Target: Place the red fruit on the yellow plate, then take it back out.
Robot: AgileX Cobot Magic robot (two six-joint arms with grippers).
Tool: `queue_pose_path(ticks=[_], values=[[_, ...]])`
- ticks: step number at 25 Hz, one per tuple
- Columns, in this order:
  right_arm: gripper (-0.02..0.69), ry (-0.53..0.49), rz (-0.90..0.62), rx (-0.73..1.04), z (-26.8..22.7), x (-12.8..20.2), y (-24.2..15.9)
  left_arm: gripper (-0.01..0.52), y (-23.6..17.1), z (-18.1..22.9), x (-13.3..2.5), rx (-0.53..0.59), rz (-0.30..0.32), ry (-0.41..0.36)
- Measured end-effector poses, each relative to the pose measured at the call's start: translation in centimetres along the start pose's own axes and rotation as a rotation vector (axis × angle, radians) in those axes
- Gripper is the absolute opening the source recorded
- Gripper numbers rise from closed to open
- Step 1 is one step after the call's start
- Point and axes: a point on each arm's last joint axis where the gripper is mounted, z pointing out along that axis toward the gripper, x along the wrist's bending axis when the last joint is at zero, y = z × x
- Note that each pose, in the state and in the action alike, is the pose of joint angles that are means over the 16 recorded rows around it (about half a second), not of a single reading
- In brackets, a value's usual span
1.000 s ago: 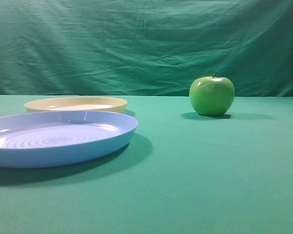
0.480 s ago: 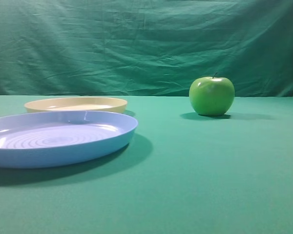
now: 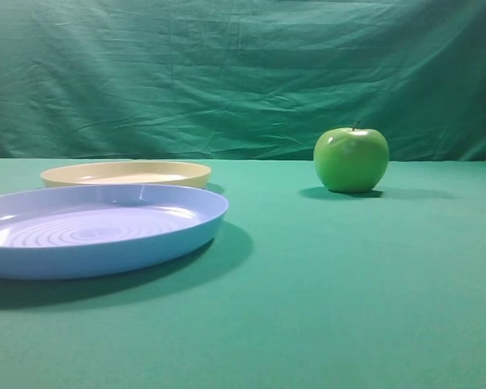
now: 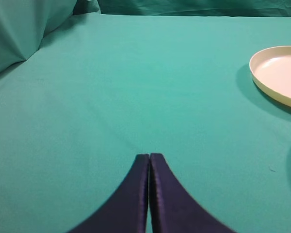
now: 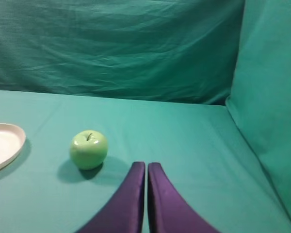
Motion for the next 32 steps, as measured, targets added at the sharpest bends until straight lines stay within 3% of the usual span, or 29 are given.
queue_pose_path(ticks=[7, 15, 32], values=[[0.000, -0.089, 0.022, -0.037, 2.7, -0.2, -5.7, 0.000, 0.0, 0.0, 0.0, 0.000, 0.000, 0.000], [0.000, -0.109, 0.033, -0.010, 4.5, -0.1, -10.3, 0.000, 0.0, 0.0, 0.0, 0.000, 0.000, 0.000], [0.000, -0.093, 0.035, 0.088, 4.8, 0.1, -12.1, 0.000, 0.0, 0.0, 0.0, 0.000, 0.001, 0.000]])
